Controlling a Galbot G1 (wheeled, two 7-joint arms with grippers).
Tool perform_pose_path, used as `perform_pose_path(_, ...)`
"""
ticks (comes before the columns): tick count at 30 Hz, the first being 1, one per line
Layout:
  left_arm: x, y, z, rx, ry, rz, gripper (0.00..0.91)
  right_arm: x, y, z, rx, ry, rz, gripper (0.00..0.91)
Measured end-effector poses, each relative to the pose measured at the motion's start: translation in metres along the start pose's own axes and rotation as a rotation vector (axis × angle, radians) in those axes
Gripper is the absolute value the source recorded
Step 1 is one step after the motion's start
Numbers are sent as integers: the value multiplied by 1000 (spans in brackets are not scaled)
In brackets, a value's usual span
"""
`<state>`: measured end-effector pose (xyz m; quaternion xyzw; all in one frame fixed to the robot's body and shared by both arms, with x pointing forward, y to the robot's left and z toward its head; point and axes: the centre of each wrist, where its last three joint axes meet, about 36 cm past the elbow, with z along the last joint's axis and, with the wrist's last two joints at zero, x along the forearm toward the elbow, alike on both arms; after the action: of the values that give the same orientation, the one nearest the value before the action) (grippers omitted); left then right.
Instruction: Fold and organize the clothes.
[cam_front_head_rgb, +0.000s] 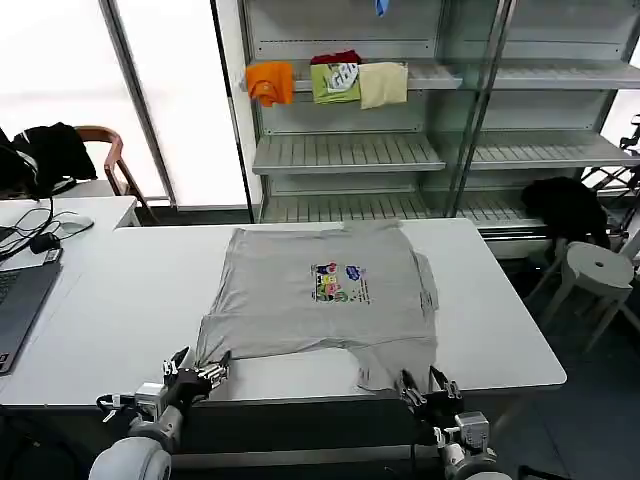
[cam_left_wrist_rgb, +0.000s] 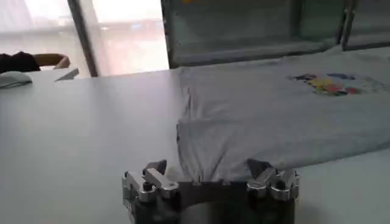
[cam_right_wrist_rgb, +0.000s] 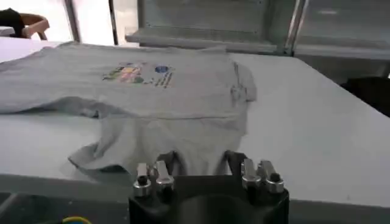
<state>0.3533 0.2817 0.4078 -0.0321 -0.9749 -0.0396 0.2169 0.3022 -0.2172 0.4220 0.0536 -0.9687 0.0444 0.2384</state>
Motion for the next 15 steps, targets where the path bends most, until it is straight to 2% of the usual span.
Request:
perform_pose_path(1,0,0,1,1,-1,3,20,0,0,0,0,0,0,0)
perform_pose_path(2,0,0,1,2,-2,6,10,0,0,0,-1,1,0,0)
perform_pose_path(15,6,2,3,14,-13,33,10,-2,1,-4,-30,-37,8,0)
